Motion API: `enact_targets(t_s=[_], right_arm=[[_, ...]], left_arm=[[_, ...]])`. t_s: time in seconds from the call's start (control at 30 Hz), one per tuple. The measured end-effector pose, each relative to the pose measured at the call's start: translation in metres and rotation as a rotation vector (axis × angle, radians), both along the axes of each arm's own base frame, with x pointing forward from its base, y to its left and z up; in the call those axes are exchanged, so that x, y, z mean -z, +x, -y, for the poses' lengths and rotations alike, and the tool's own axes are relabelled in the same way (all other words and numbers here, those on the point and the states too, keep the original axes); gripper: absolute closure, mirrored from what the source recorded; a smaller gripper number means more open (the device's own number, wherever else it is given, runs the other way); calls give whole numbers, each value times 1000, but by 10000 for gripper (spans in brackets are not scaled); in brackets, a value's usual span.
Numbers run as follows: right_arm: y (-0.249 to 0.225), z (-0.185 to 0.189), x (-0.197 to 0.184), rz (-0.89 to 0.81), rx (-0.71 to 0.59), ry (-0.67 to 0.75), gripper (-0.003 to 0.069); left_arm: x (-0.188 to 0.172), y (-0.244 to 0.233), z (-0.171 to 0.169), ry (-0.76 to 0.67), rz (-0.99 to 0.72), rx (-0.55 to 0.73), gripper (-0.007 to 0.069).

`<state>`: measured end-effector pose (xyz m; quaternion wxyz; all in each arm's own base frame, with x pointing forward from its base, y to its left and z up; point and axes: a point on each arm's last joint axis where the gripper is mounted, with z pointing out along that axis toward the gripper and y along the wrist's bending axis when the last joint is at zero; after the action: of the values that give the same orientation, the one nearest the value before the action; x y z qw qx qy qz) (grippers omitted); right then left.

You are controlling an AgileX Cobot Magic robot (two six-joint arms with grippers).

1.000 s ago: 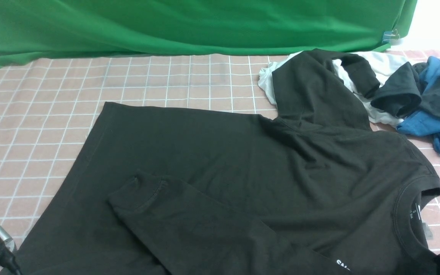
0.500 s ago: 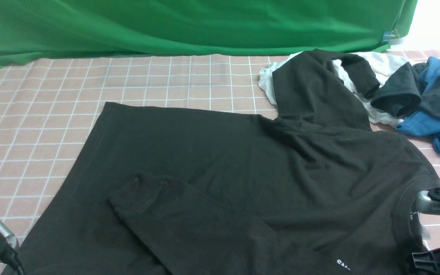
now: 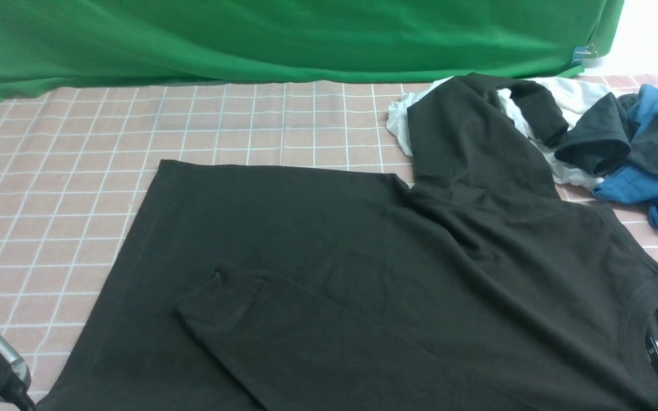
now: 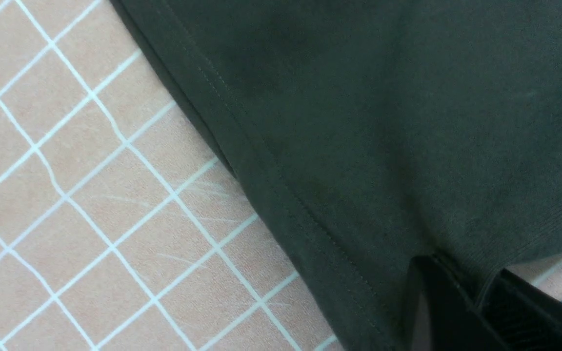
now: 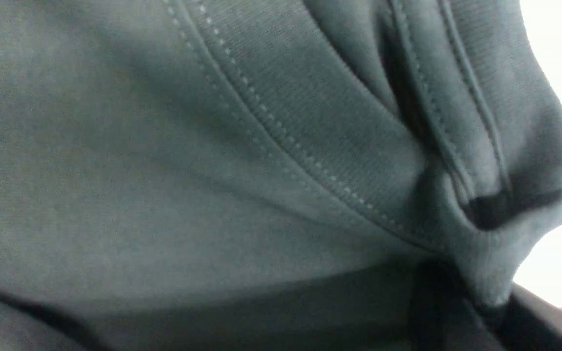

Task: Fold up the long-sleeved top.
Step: Use your right arm to clamp the cuff farthest to him

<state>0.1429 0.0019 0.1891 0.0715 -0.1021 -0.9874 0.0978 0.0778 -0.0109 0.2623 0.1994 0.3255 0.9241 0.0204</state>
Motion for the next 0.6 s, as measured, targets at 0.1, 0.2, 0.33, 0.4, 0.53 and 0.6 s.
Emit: enact_targets(t_s=[0.1,0.2,0.33,0.4,0.53,0.6], right_arm=[[-2,1,-1,-20,-1,-8,408],[-3,2,-1,-37,-23,-13,251],[5,1,-12,-15,-56,-6,120],[12,0,-19,16,-57,-3,123],[52,-8,-55,316,-88,59,254],[71,-16,-72,486,-131,131,355]], left_arm=[[0,-1,0,1,-9,1,588],[0,-1,0,1,-11,1,588],[0,-1,0,0,-7,1,588],[0,0,0,1,-5,0,588],[-1,1,-1,10,16,-1,588],[-1,3,-1,10,31,-2,588]])
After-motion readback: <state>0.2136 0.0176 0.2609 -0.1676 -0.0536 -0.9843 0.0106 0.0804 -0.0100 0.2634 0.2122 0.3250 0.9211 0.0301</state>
